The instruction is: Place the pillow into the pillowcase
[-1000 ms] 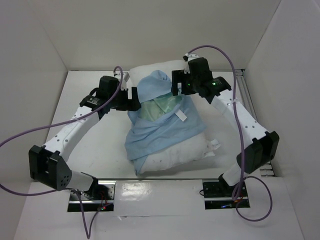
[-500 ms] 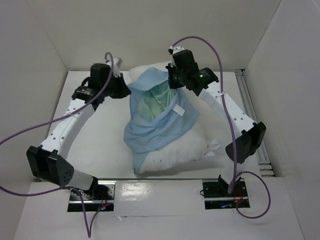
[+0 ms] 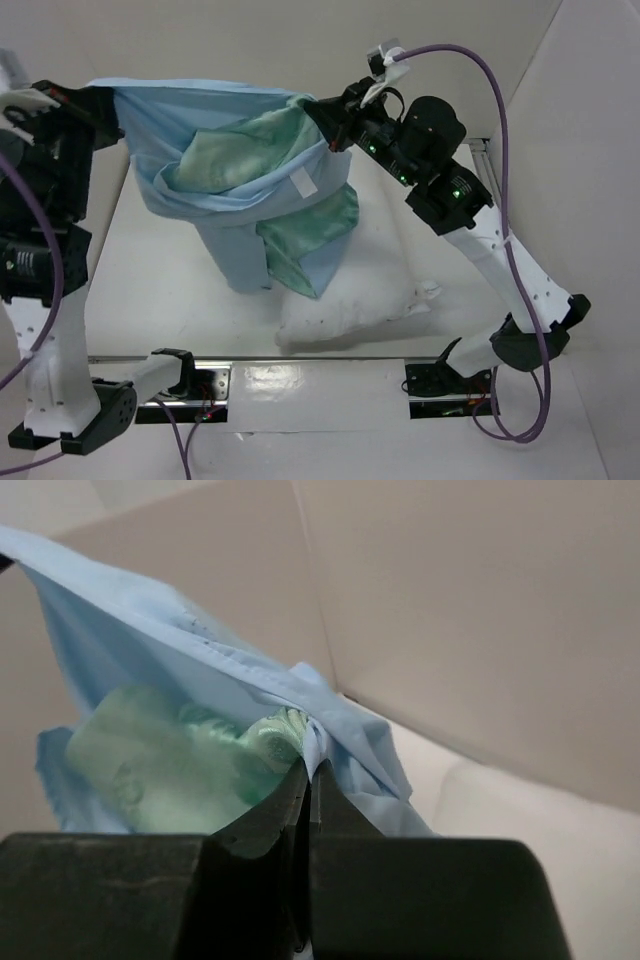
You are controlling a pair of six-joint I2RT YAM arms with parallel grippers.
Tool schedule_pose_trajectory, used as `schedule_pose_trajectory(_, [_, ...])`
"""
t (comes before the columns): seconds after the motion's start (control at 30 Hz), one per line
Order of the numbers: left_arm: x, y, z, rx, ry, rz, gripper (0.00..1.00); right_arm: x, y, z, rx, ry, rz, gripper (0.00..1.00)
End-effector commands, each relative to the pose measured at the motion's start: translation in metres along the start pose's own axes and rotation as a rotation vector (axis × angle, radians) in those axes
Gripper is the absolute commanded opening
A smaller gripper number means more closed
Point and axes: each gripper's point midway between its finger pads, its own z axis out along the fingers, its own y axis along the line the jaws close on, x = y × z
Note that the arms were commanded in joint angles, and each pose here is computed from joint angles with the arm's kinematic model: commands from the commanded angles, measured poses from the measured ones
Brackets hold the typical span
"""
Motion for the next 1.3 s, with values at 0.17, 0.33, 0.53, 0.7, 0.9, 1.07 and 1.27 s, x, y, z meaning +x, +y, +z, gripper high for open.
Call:
schedule_pose_trajectory(0.17, [-0.078, 0.03, -0.026, -0.207, -0.252, 0.05, 0.0, 0.021, 0.049, 0.069, -0.21, -0.062, 0.042, 0.0])
schedule_pose_trajectory(0.33, [-0.059, 0.045, 0.002, -0.278, -0.205, 0.101, 0.0, 0.045, 0.054, 0.115, -0.257, -0.051, 0.076, 0.0])
schedule_pose_trajectory(0.53, [0.024, 0.058, 0.057, -0.294, 0.074, 0.159, 0.0, 0.106, 0.015, 0.172, -0.226, 0.148, 0.156, 0.49])
schedule_pose_trajectory(0.7, [0.063, 0.066, 0.067, -0.23, 0.208, 0.11, 0.0, 0.125, -0.052, 0.119, 0.044, 0.301, 0.155, 1.0])
schedule_pose_trajectory(0.9, [0.103, 0.092, 0.072, -0.262, 0.309, 0.038, 0.0, 0.198, -0.146, -0.01, 0.536, 0.693, 0.029, 1.0])
schedule_pose_trajectory(1.07, [0.122, 0.101, 0.075, -0.264, 0.349, -0.001, 0.0, 0.291, -0.116, -0.101, 0.609, 0.99, 0.022, 1.0])
schedule_pose_trajectory(1.27, [0.133, 0.107, 0.079, -0.274, 0.355, -0.036, 0.0, 0.377, -0.111, -0.154, 0.676, 1.139, 0.236, 0.96])
